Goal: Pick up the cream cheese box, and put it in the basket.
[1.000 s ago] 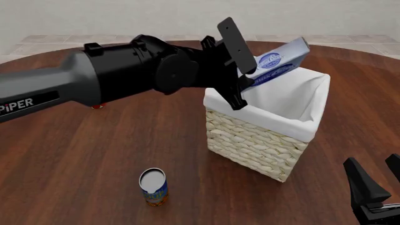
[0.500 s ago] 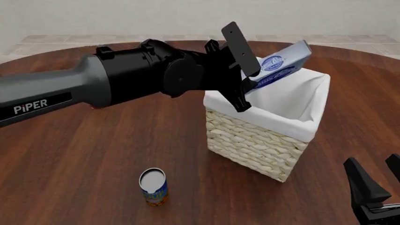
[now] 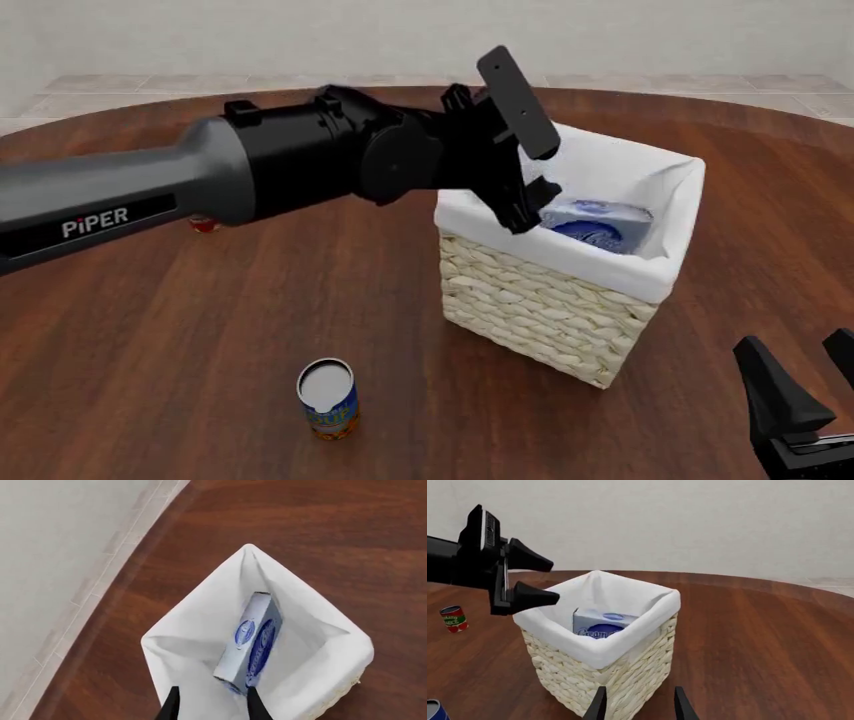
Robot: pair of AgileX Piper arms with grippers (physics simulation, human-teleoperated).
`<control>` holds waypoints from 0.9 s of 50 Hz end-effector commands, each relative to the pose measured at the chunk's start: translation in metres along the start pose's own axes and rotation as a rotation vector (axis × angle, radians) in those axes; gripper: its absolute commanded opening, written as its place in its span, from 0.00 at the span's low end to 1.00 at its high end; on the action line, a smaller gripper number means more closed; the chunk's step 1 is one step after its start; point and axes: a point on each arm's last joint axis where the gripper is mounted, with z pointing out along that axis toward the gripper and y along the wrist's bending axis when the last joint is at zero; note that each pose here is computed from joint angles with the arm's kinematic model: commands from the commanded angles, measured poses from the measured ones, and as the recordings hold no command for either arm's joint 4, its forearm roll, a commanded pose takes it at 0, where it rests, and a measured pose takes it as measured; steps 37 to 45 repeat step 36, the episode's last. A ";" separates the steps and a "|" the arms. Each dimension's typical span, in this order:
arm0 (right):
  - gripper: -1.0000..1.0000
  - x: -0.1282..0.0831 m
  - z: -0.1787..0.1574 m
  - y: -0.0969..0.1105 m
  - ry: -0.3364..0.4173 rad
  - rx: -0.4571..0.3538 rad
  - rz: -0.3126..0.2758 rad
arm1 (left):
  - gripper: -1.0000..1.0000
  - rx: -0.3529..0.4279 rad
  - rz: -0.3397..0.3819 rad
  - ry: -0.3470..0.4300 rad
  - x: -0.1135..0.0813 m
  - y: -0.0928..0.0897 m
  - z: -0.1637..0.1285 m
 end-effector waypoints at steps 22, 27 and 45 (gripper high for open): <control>1.00 0.000 0.000 0.000 0.000 -0.002 -0.001 | 1.00 -0.017 0.002 -0.013 -0.005 0.008 -0.004; 1.00 0.000 0.000 0.000 0.000 -0.003 -0.001 | 1.00 -0.020 0.003 -0.016 -0.007 0.009 -0.006; 1.00 0.000 0.000 0.000 -0.001 -0.005 -0.001 | 1.00 -0.024 0.007 -0.020 -0.009 0.012 -0.009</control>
